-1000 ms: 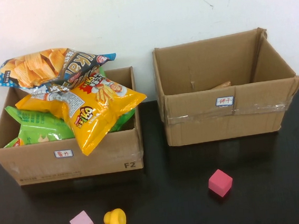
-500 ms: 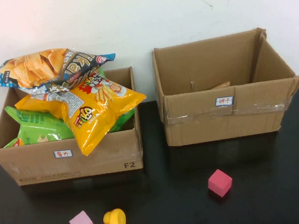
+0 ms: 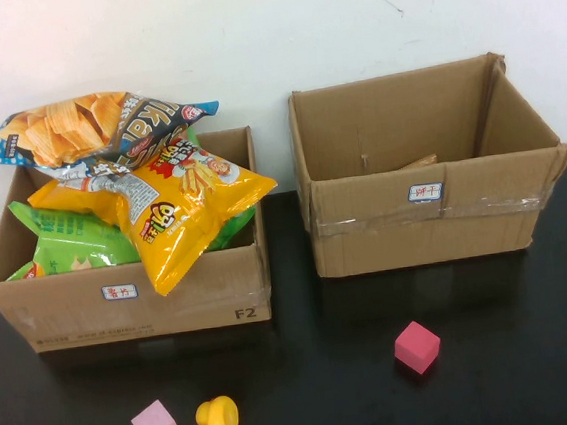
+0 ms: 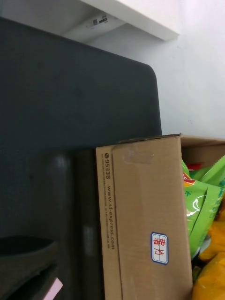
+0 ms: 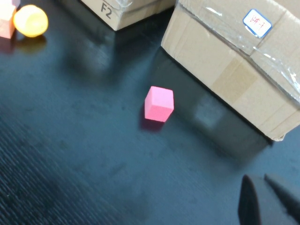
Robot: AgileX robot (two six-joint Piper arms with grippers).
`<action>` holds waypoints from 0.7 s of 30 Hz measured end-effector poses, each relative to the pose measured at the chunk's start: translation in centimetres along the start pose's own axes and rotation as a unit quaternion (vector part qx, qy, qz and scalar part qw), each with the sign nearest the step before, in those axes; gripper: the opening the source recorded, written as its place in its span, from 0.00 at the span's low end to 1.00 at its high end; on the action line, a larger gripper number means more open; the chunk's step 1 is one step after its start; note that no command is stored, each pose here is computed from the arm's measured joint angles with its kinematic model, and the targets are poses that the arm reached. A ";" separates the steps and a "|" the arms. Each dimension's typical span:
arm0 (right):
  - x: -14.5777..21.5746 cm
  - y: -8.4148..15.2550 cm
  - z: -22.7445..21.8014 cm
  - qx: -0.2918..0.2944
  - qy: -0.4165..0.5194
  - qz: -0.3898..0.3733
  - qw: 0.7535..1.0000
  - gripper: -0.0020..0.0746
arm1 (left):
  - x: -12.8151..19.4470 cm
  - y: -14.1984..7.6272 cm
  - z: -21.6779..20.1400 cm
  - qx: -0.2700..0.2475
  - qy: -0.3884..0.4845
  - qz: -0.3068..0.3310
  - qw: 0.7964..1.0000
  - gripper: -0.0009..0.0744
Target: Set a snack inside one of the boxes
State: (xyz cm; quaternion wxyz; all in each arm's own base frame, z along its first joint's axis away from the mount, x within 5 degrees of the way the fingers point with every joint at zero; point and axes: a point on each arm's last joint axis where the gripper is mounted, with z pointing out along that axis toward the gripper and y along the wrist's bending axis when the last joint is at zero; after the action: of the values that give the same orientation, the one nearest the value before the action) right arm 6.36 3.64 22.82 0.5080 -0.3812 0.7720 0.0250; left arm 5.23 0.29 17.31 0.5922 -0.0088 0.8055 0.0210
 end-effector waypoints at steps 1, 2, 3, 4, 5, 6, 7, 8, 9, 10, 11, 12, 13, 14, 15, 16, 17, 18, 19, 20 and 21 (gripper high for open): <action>0.0 0.0 0.0 0.000 0.000 0.000 1.000 0.03 | 0.0 0.0 0.0 0.000 0.000 0.000 1.000 0.01; 0.0 0.0 0.0 0.000 0.000 0.000 1.000 0.03 | 0.0 0.0 0.0 0.000 0.000 0.000 1.000 0.01; 0.0 0.0 0.0 0.000 0.000 0.000 1.000 0.03 | 0.0 0.0 0.0 0.000 0.000 0.000 1.000 0.01; 0.0 0.0 0.0 0.000 0.000 0.000 1.000 0.03 | 0.0 0.0 0.0 0.000 0.000 0.000 1.000 0.01; 0.0 0.0 0.0 0.000 0.000 0.000 1.000 0.03 | 0.0 0.0 0.0 0.000 0.000 0.000 1.000 0.01; 0.0 0.0 0.0 0.000 0.000 0.000 1.000 0.03 | 0.0 0.0 0.0 0.000 0.000 0.000 1.000 0.01; 0.0 0.0 0.0 0.000 0.000 0.000 1.000 0.03 | 0.0 0.0 0.0 0.000 0.000 0.000 1.000 0.01; 0.0 0.0 0.0 0.000 0.000 0.000 1.000 0.03 | 0.0 0.0 0.0 0.000 0.000 0.000 1.000 0.01; 0.0 0.0 0.0 0.000 0.000 0.000 1.000 0.03 | 0.0 0.0 0.0 0.000 0.000 0.000 1.000 0.01; 0.0 0.0 0.0 0.000 0.000 0.000 1.000 0.03 | 0.0 0.0 0.0 0.000 0.000 0.000 1.000 0.01; 0.0 0.0 0.0 0.000 0.000 0.000 1.000 0.03 | 0.0 0.0 0.0 0.000 0.000 0.000 1.000 0.01; 0.0 0.0 0.0 0.000 0.000 0.000 1.000 0.03 | 0.0 0.0 0.0 0.000 0.000 0.000 1.000 0.01; 0.0 0.0 0.0 0.000 0.000 0.000 1.000 0.03 | 0.0 0.0 0.0 0.000 0.000 0.000 1.000 0.01; 0.0 0.0 0.0 0.000 -0.001 0.000 1.000 0.03 | 0.0 0.0 0.0 0.000 0.000 0.000 1.000 0.01; 0.0 0.0 -0.1 0.002 -0.003 0.000 1.000 0.03 | 0.0 0.0 0.0 0.000 0.000 0.000 1.000 0.01; 0.1 0.0 -0.2 0.006 -0.007 -0.001 1.000 0.03 | 0.0 0.0 0.0 0.000 0.000 0.000 1.000 0.01; 0.2 0.0 -0.4 0.014 -0.013 -0.001 1.000 0.03 | 0.0 0.0 0.0 0.000 0.000 -0.001 1.000 0.01; 0.3 0.0 -0.7 0.026 -0.020 0.001 0.999 0.03 | 0.0 0.0 0.0 0.000 0.000 -0.001 1.000 0.01; 0.4 0.0 -0.9 0.039 -0.029 0.002 0.999 0.03 | 0.0 0.0 0.0 0.000 0.000 -0.001 1.000 0.01; 0.6 0.0 -1.2 0.058 -0.039 0.005 0.998 0.03 | 0.0 0.0 0.0 0.000 0.000 -0.001 1.000 0.01; 0.7 -0.1 -1.5 0.080 -0.052 0.008 0.995 0.03 | 0.0 0.0 0.0 0.000 0.000 -0.001 1.000 0.01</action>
State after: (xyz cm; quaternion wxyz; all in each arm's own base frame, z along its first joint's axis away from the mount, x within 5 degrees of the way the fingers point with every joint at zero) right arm 5.12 2.51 23.00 0.5762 -0.3311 0.7471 -0.0126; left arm 5.23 0.28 17.31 0.5922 -0.0093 0.8055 0.0201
